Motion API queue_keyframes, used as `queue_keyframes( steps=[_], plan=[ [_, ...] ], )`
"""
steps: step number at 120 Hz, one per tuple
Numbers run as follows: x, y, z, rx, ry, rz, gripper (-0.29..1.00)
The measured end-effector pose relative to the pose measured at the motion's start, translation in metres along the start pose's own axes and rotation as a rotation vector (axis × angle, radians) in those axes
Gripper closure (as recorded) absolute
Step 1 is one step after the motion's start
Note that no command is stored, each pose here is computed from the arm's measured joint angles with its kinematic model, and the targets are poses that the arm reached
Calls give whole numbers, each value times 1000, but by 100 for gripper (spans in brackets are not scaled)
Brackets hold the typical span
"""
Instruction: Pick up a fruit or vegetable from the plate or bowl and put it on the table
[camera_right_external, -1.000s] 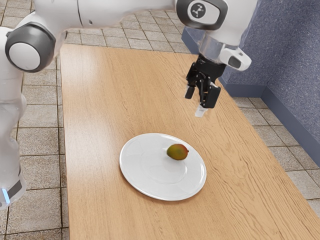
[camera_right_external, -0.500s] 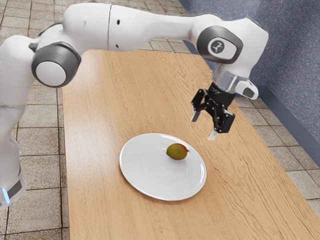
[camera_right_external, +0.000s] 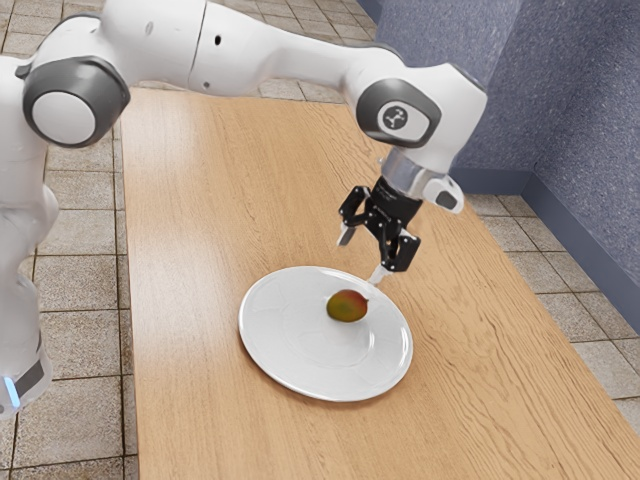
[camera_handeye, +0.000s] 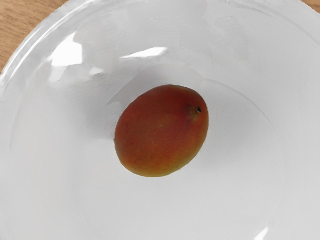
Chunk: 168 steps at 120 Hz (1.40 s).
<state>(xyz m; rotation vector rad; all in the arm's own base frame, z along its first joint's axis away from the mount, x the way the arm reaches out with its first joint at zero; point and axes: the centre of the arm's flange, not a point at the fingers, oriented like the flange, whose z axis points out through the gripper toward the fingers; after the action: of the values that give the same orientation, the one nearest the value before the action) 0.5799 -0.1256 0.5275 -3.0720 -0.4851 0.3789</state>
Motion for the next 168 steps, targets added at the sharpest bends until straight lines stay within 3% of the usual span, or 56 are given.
queue_keyframes(
  steps=[13, 30, 53, 86, 110, 140, 168],
  plan=[
    [16, -1, 25, 46, 51, 42, 0],
    [14, 16, 31, 55, 127, 135, 0],
    [-29, 10, 40, 8, 188, 250, 0],
    [-65, 15, 33, 46, 291, 447, 0],
    [-56, 19, 51, 93, 280, 554, 0],
    [-112, 63, 80, 124, 244, 804, 2],
    [-74, 34, 85, 141, 243, 820, 2]
  ],
)
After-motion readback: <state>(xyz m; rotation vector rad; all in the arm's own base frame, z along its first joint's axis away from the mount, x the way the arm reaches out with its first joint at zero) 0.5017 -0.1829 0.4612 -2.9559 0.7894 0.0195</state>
